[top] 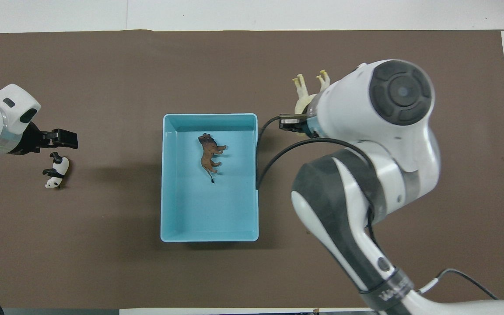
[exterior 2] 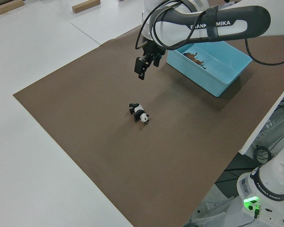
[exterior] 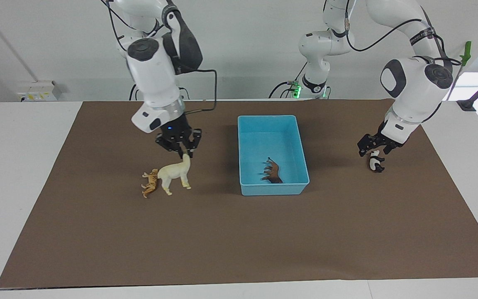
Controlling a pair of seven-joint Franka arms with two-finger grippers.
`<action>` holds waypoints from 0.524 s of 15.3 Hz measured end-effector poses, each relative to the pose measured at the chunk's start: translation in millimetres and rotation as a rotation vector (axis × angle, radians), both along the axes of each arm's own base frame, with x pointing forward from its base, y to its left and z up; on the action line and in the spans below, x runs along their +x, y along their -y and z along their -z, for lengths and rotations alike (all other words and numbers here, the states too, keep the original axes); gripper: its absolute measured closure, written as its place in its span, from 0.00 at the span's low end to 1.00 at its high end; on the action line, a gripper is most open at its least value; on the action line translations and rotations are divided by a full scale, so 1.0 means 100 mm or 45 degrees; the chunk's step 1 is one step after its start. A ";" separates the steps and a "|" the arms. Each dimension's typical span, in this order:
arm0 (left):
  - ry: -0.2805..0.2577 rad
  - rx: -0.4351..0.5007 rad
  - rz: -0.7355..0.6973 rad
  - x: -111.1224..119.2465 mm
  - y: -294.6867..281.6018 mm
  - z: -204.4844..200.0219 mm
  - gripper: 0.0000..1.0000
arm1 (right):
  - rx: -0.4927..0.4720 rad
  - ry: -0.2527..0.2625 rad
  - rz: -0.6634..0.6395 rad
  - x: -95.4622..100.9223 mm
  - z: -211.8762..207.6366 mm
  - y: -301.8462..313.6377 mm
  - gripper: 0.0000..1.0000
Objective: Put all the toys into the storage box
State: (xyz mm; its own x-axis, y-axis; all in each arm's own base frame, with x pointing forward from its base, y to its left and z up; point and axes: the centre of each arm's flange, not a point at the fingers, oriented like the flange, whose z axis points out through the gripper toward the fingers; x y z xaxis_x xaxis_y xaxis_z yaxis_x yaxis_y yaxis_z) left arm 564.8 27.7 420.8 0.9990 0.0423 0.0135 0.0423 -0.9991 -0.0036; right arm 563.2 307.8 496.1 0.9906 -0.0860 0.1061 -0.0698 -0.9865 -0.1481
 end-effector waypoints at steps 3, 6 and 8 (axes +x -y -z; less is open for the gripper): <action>-0.029 0.001 -0.043 -0.11 -0.21 0.22 0.00 | 0.010 -0.024 0.051 -0.23 0.14 -0.73 0.74; -0.033 0.001 -0.041 -0.20 -0.21 0.40 0.00 | 0.024 -0.024 0.058 -0.40 0.17 -1.11 0.74; -0.028 0.002 -0.013 -0.21 -0.22 0.41 0.00 | 0.040 -0.023 0.070 -0.57 0.15 -1.34 0.74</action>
